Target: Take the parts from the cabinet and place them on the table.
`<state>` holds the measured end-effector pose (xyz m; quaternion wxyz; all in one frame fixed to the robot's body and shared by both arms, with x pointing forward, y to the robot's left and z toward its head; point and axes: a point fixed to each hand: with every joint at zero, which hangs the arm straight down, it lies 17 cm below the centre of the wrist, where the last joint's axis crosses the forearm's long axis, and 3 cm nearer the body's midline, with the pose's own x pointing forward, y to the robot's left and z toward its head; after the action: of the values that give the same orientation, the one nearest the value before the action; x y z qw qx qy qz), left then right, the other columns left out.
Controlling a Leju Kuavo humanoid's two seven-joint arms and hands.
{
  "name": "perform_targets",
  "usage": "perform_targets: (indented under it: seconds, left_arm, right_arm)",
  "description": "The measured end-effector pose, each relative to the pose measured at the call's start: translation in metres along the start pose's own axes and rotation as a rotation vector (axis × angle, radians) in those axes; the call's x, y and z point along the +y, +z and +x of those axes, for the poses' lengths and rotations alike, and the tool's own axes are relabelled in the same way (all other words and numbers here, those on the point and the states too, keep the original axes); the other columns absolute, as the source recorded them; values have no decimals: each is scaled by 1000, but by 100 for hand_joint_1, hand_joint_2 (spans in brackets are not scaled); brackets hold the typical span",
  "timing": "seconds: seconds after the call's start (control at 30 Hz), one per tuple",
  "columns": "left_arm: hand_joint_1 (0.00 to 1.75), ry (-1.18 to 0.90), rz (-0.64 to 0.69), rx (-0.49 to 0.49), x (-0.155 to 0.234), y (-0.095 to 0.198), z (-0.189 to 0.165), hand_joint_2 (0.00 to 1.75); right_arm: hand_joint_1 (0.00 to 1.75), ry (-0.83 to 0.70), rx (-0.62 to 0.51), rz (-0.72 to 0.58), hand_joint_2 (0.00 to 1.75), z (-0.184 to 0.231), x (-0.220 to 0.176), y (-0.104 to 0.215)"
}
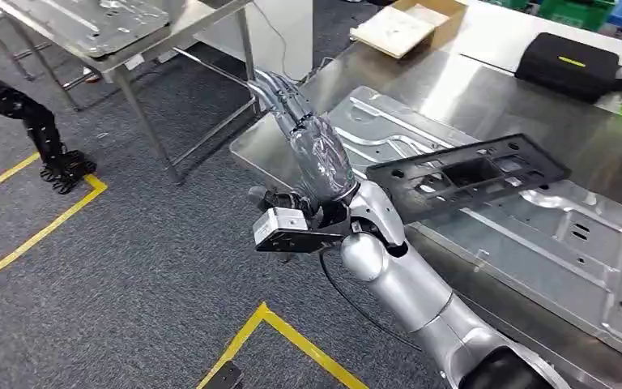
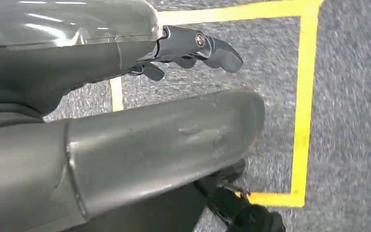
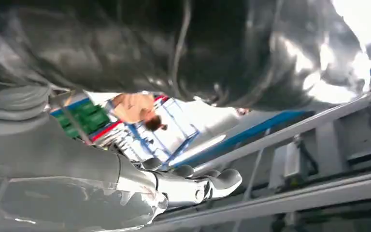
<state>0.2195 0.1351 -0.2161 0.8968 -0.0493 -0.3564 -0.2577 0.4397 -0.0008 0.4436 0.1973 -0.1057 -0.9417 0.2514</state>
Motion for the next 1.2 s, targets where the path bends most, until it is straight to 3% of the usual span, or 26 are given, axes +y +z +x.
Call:
perform_targets:
  seconds: [0.27, 0.43, 0.87, 1.2]
  left_arm:
    - [0, 5, 9, 13, 3, 6, -16, 0]
    - [0, 10, 20, 20, 9, 9, -26, 0]
    - [0, 11, 34, 18, 17, 11, -30, 0]
    - [0, -5, 46, 84, 30, 22, -63, 0]
  right_arm:
    - [0, -21, -14, -16, 0, 6, 0, -2]
    - [0, -32, 27, -9, 0, -5, 7, 16]
    - [0, -33, 30, -22, 0, -6, 6, 20]
    - [0, -17, 69, -89, 0, -20, -6, 40]
